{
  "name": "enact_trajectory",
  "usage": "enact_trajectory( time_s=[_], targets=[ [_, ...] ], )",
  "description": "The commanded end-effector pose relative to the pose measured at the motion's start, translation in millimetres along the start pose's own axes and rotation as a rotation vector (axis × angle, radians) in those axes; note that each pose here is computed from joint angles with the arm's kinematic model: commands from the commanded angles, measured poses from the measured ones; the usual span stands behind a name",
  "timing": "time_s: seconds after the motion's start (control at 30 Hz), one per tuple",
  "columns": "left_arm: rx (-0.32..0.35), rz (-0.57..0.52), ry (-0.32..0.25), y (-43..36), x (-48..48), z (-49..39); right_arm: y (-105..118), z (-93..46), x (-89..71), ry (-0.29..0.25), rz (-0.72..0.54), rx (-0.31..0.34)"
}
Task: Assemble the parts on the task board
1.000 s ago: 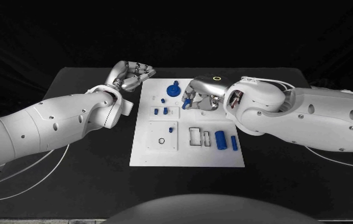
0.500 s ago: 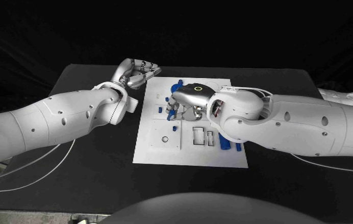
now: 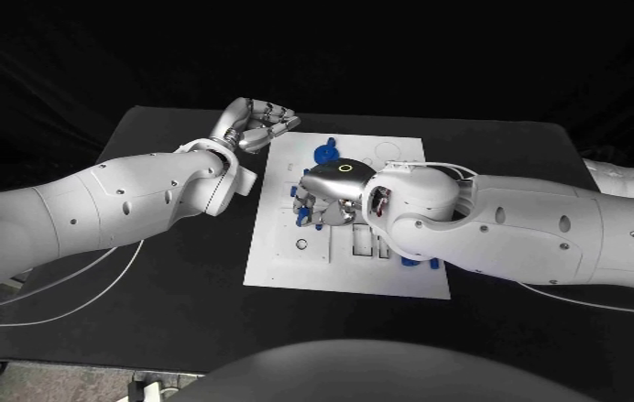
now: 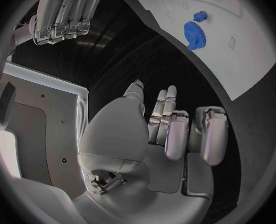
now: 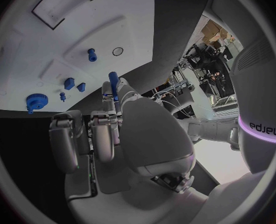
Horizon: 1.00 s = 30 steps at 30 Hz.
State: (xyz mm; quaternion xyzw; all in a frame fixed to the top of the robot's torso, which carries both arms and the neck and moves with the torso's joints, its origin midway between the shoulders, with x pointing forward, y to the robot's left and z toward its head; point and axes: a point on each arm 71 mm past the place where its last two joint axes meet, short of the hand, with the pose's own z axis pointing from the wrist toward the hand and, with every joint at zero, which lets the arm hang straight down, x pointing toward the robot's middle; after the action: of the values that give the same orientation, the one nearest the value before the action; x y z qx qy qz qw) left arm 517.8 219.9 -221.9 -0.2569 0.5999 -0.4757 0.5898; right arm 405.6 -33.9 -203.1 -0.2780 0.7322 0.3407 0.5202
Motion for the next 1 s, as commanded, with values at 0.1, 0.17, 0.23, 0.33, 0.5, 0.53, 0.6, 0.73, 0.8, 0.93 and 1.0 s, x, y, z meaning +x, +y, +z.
enact_trajectory(
  time_s=[0.1,0.17,0.23,0.33,0.5,0.53,0.6,0.73,0.8,0.93,1.0],
  targets=[
    [0.017,-0.003,0.022,-1.9,3.1,0.3,5.4,3.8,9.3,0.060,-0.065,-0.027],
    [0.017,-0.003,0.022,-1.9,2.9,0.1,6.9,4.6,11.9,0.068,-0.074,-0.034],
    [0.017,-0.002,0.021,-1.8,2.4,-0.2,7.9,5.2,14.4,0.078,-0.079,-0.039],
    [0.016,-0.002,0.020,-1.6,1.7,-0.7,9.0,6.3,17.0,0.088,-0.083,-0.044],
    [0.017,-0.001,0.018,-1.6,1.1,-1.4,10.3,8.8,20.7,0.099,-0.084,-0.049],
    [0.017,-0.001,0.018,-1.7,1.0,-1.6,10.4,9.5,21.3,0.102,-0.084,-0.050],
    [0.017,-0.002,0.018,-1.7,1.0,-1.8,10.7,10.6,22.3,0.108,-0.085,-0.050],
    [0.017,-0.003,0.019,-2.0,1.2,-2.1,11.3,12.2,24.7,0.119,-0.082,-0.052],
    [0.017,-0.003,0.019,-2.1,1.3,-2.3,11.7,12.7,25.5,0.123,-0.081,-0.053],
    [0.017,-0.003,0.019,-2.2,1.4,-2.5,12.7,13.7,26.4,0.127,-0.079,-0.054],
    [0.017,-0.004,0.020,-2.3,1.6,-2.5,12.9,13.9,26.6,0.128,-0.079,-0.054]
  ],
)
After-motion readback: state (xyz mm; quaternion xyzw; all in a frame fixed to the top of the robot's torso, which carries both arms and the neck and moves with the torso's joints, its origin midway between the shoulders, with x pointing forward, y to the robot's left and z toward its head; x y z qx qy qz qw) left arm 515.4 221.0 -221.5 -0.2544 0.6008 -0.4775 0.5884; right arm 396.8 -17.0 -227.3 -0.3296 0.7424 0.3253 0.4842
